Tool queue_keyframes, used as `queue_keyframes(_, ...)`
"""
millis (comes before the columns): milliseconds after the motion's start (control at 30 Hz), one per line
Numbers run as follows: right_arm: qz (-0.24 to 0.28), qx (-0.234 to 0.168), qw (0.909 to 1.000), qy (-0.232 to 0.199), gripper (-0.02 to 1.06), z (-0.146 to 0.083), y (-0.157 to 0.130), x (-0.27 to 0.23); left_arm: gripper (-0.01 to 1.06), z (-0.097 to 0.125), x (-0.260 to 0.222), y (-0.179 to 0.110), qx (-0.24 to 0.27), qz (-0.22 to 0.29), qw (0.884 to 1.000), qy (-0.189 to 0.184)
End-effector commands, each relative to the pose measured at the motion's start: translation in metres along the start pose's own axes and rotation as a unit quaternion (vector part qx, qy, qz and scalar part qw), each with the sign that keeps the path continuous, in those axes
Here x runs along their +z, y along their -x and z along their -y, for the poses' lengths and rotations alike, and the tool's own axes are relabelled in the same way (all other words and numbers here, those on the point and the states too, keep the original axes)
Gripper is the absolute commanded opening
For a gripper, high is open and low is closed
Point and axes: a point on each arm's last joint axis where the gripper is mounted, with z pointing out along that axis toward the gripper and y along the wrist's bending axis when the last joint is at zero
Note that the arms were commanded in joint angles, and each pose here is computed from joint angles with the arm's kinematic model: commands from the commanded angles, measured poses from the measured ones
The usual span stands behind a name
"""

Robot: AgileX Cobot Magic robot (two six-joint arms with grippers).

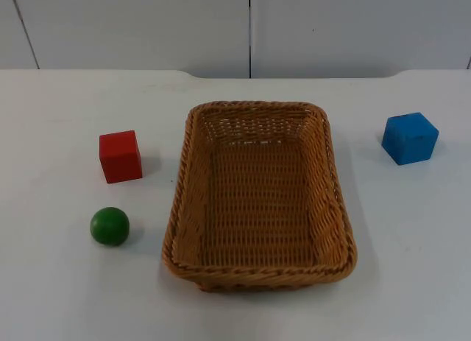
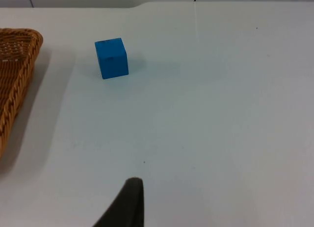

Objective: Place all geometric objects except the red cube into the basket.

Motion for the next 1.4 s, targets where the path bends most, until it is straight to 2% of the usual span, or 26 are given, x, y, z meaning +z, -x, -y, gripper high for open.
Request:
queue_keyframes(0,0.006,-0.002,1.0000,-0.002,1.05,0.000,0.000,0.000,1.05,0.001,0.018,0.017,-0.007,-0.023,0.999,-0.032)
queue_keyframes(133,0.006,-0.002,1.0000,-0.002,1.05,0.000,0.000,0.000,1.02,0.002,0.042,0.026,-0.005,-0.063,0.996,-0.056)
queue_keyframes(233,0.006,-0.002,1.0000,-0.002,1.05,0.000,0.000,0.000,0.98,0.007,0.069,0.028,0.017,-0.100,0.993,-0.056)
queue_keyframes(433,0.006,-0.002,1.0000,-0.002,1.05,0.000,0.000,0.000,0.98,0.017,0.113,0.029,0.031,-0.131,0.990,-0.052)
queue_keyframes(667,0.006,-0.002,1.0000,-0.002,1.05,0.000,0.000,0.000,0.98,0.029,0.151,0.026,0.044,-0.135,0.989,-0.044)
queue_keyframes(967,0.006,-0.003,1.0000,-0.003,1.05,0.000,0.000,0.000,0.98,0.023,0.208,0.019,0.025,-0.139,0.990,-0.015)
queue_keyframes(1367,0.006,-0.003,1.0000,-0.003,1.05,0.000,0.000,0.000,0.98,0.023,0.253,0.030,0.022,-0.160,0.987,-0.011)
